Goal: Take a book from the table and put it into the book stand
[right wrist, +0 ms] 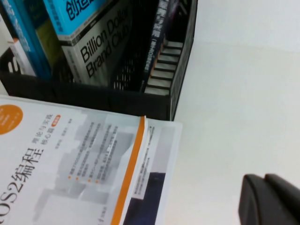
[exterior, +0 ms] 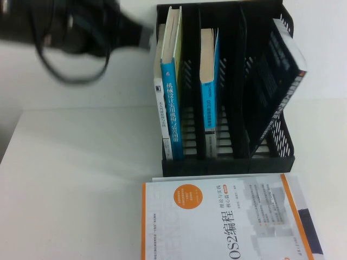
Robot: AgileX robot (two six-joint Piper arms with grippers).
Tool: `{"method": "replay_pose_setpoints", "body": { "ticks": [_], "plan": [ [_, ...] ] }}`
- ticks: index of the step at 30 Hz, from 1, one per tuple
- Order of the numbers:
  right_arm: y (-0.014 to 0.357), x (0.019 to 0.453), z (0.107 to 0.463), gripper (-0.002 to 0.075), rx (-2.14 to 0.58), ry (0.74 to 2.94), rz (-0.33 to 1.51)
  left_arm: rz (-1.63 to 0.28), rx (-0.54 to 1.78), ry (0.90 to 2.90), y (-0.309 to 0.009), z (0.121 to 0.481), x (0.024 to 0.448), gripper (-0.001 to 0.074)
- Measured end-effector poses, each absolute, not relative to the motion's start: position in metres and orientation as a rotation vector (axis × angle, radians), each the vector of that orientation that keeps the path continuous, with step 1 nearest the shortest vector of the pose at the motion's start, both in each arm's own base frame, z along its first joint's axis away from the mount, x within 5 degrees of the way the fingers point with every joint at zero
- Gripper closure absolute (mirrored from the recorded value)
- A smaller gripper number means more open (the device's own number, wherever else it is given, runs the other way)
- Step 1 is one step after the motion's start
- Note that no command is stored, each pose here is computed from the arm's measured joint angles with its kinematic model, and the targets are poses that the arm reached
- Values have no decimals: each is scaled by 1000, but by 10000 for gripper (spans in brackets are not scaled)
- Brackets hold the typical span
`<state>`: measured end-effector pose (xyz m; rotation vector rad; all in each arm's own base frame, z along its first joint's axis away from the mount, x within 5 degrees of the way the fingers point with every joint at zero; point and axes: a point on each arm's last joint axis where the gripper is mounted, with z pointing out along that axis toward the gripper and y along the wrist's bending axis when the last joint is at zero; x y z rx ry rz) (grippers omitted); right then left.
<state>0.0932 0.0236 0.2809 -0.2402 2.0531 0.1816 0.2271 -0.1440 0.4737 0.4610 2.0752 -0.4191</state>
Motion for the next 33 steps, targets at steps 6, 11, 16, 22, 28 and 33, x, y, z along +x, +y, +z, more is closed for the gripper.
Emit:
{"method": "replay_pose_setpoints", "body": {
  "ticks": [6,11,16,22,28,33],
  "plan": [
    [21,75,274,729,-247,2032,186,-537,433,2148,-137,411,202,737],
    [21,72,271,729,-257,2063,186,-588,393,2199,-133,370,191,737],
    [21,72,270,729,-260,2072,187,-608,378,2219,-133,360,190,737],
    [21,72,270,729,-260,2075,187,-614,373,2209,-134,361,190,738],
    [21,72,270,729,-260,2076,187,-615,371,2204,-134,361,191,738],
    [21,71,269,729,-263,2086,188,-538,409,2170,-128,359,191,738]
  ]
}}
